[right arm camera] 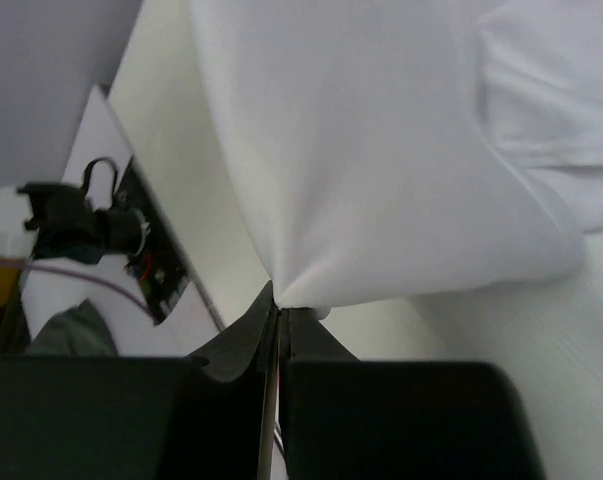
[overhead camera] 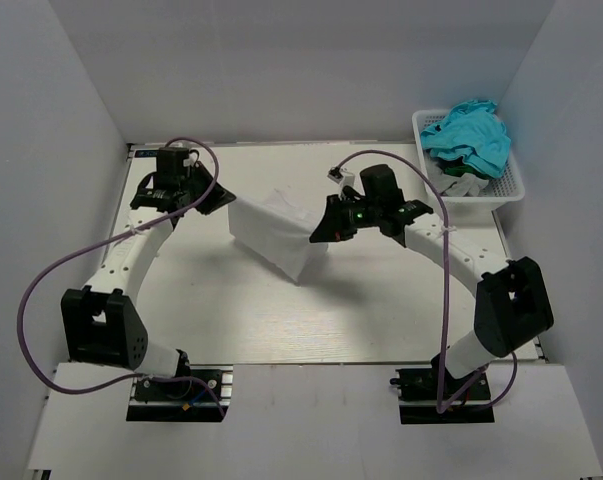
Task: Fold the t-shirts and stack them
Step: Fold the long partially folded tshirt into a neat square
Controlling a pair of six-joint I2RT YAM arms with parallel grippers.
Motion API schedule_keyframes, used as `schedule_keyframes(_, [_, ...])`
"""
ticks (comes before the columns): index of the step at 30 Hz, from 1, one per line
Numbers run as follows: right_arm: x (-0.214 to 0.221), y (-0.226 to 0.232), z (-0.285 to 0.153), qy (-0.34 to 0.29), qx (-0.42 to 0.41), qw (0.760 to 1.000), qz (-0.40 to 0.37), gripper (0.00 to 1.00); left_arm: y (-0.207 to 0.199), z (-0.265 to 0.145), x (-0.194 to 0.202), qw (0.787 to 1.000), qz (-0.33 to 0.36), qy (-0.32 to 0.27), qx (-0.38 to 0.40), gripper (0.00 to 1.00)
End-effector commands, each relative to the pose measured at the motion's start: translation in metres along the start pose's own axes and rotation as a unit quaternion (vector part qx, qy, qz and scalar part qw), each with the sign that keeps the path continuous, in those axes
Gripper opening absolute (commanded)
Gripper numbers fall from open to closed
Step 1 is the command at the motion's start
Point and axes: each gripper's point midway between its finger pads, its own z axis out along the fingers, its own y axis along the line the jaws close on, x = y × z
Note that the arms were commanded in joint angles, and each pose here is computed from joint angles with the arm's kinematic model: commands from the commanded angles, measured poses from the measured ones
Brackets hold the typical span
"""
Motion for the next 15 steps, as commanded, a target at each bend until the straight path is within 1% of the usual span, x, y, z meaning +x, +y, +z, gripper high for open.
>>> schedule_keyframes(1, [-0.008, 0.061, -0.014, -0.001, -0.136, 0.986, -0.101, 0.00, -0.011, -0.021, -0.010, 0.999, 0.011, -0.033, 0.015, 0.00])
schedule_keyframes(2, [-0.008, 0.067, -0.016, -0.008, -0.153, 0.978, -0.139, 0.00, -0.008, -0.025, -0.009, 0.999, 0.012, -0.040, 0.012, 0.00])
schedule_keyframes(3, [-0.002, 0.085, -0.024, -0.008, -0.188, 0.968, -0.164, 0.00, 0.004, -0.027, 0.001, 0.999, 0.004, -0.032, -0.003, 0.00])
schedule_keyframes(4, [0.006, 0.098, -0.029, -0.004, -0.231, 0.955, -0.186, 0.00, 0.012, -0.032, 0.003, 0.999, -0.003, -0.041, -0.021, 0.00])
schedule_keyframes(5, [0.011, 0.112, -0.035, -0.006, -0.255, 0.944, -0.209, 0.00, 0.011, -0.046, 0.001, 0.998, 0.000, -0.062, -0.016, 0.00])
schedule_keyframes(6, [0.017, 0.125, -0.039, -0.016, -0.289, 0.926, -0.242, 0.00, 0.025, -0.047, 0.010, 0.998, -0.003, -0.058, -0.033, 0.00])
schedule_keyframes(7, [0.020, 0.131, -0.042, -0.017, -0.302, 0.919, -0.253, 0.00, 0.034, -0.052, 0.010, 0.996, -0.013, -0.067, -0.048, 0.00])
schedule_keyframes(8, [0.027, 0.138, -0.040, -0.011, -0.313, 0.913, -0.262, 0.00, 0.035, -0.056, 0.013, 0.996, -0.013, -0.069, -0.046, 0.00])
schedule_keyframes(10, [0.037, 0.136, -0.032, 0.005, -0.318, 0.911, -0.262, 0.00, 0.050, -0.066, 0.014, 0.994, -0.022, -0.088, -0.068, 0.00])
schedule_keyframes(12, [0.049, 0.139, -0.024, 0.023, -0.324, 0.909, -0.261, 0.00, 0.059, -0.067, 0.026, 0.993, -0.035, -0.079, -0.078, 0.00])
schedule_keyframes(13, [0.054, 0.132, -0.016, 0.037, -0.320, 0.913, -0.249, 0.00, 0.060, -0.070, 0.027, 0.993, -0.035, -0.081, -0.075, 0.00])
schedule_keyframes(15, [0.065, 0.130, -0.008, 0.055, -0.321, 0.914, -0.241, 0.00, 0.071, -0.068, 0.039, 0.992, -0.049, -0.068, -0.089, 0.00])
